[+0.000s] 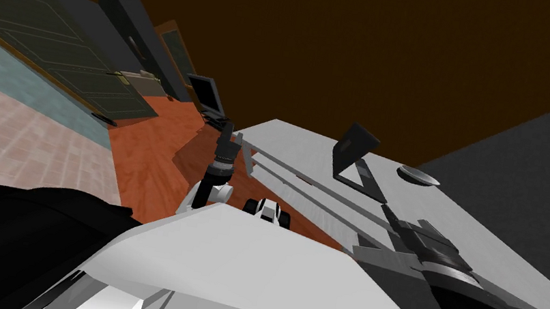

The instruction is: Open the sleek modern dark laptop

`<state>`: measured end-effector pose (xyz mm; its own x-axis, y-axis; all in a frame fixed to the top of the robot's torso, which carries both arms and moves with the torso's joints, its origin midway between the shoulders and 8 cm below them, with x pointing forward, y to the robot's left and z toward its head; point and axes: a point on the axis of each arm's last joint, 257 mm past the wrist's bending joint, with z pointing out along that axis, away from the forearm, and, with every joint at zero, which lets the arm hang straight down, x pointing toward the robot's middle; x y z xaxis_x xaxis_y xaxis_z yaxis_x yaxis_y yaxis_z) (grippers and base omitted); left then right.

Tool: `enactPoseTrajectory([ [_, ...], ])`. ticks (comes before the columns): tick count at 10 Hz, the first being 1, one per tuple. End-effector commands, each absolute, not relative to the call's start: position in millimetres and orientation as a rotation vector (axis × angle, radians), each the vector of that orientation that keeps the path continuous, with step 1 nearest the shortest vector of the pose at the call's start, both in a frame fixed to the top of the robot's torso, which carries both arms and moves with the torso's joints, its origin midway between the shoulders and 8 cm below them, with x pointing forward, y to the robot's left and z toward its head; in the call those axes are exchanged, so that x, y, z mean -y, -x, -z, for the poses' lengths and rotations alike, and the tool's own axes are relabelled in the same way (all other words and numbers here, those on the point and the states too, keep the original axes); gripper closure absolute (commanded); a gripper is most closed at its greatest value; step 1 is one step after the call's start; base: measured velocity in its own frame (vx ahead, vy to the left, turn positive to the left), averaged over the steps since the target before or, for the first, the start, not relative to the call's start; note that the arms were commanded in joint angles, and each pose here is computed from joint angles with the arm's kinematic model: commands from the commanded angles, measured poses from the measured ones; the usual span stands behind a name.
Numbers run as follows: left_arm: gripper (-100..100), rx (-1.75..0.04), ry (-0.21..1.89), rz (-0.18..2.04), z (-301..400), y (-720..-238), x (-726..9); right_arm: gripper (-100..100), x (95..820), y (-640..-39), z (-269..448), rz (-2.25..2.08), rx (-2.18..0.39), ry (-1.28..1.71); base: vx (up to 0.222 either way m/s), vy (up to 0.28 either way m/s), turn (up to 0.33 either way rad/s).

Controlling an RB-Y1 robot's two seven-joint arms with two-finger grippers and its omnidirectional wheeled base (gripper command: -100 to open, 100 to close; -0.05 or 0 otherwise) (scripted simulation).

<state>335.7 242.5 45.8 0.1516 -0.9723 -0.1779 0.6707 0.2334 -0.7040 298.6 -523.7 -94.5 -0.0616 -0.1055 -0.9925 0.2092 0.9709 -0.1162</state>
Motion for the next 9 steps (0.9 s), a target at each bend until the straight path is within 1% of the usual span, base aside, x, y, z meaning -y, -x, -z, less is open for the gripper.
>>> enactPoseTrajectory([
  [1,0,-0.694,0.531,1.261,-45.8,-335.7,-242.5,-100,555.0,-288.0,80.3,0.423,-1.643,-0.005,0.096,0.158,0.112],
  [9,0,-0.694,0.531,1.261,-45.8,-335.7,-242.6,-100,621.2,-273.6,31.4,0.798,-1.663,0.177,0.090,0.156,0.108],
])
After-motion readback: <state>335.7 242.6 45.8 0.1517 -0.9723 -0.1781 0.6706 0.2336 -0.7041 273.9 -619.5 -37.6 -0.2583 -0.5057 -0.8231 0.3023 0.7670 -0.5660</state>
